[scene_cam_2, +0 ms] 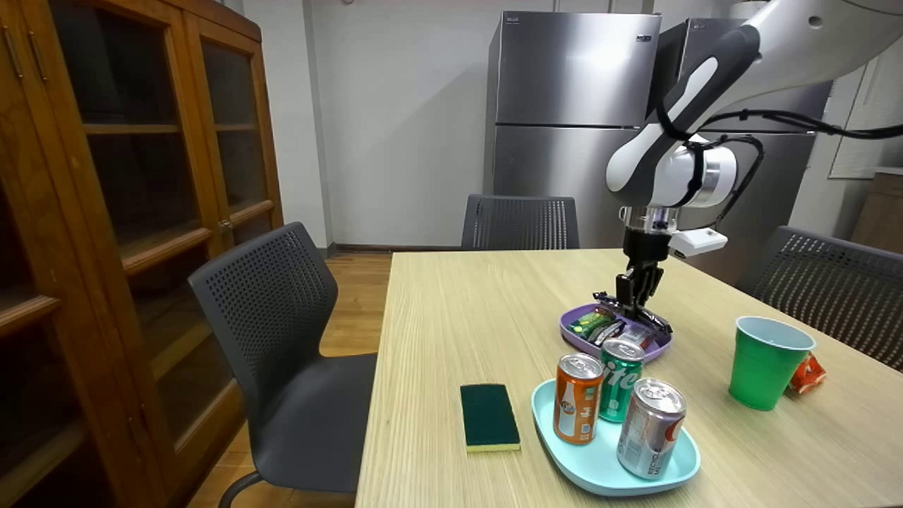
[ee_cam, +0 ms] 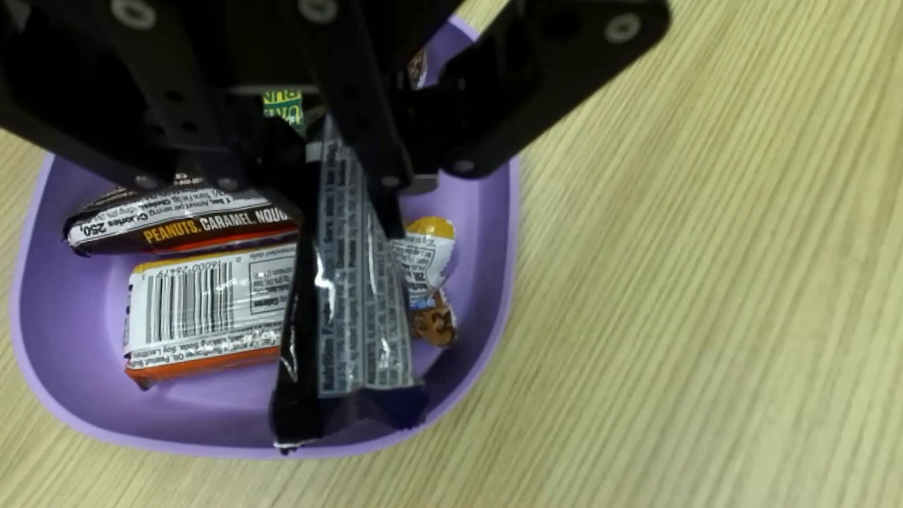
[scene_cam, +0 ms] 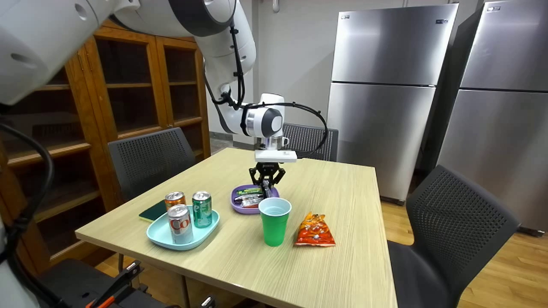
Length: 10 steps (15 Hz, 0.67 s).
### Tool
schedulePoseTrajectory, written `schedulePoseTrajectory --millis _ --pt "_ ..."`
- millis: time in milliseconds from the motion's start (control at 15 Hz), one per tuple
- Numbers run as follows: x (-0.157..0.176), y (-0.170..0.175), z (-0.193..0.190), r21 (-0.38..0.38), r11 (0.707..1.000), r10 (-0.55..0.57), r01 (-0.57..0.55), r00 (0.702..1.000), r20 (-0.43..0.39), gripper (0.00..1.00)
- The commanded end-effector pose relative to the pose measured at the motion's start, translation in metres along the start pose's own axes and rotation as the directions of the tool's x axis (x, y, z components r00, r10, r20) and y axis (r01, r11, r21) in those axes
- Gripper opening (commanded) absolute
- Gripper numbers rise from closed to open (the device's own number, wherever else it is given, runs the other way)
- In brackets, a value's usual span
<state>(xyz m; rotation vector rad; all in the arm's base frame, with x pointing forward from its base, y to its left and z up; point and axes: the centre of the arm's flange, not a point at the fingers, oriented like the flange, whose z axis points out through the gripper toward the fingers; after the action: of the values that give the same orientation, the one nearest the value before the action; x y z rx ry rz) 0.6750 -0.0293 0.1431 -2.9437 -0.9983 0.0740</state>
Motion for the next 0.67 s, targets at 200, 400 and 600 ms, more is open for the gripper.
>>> schedulePoseTrajectory --millis 200,400,600 --pt "-0.004 0.005 -0.017 -0.008 0.999 -0.043 0.044 0.999 0.015 0.74" --pt "-0.018 0.008 -0.034 -0.027 0.999 -0.030 0.030 0.999 -0.028 0.95" --pt "-0.039 0.011 -0.055 -0.045 0.999 -0.005 0.003 0.999 -0.047 1.00"
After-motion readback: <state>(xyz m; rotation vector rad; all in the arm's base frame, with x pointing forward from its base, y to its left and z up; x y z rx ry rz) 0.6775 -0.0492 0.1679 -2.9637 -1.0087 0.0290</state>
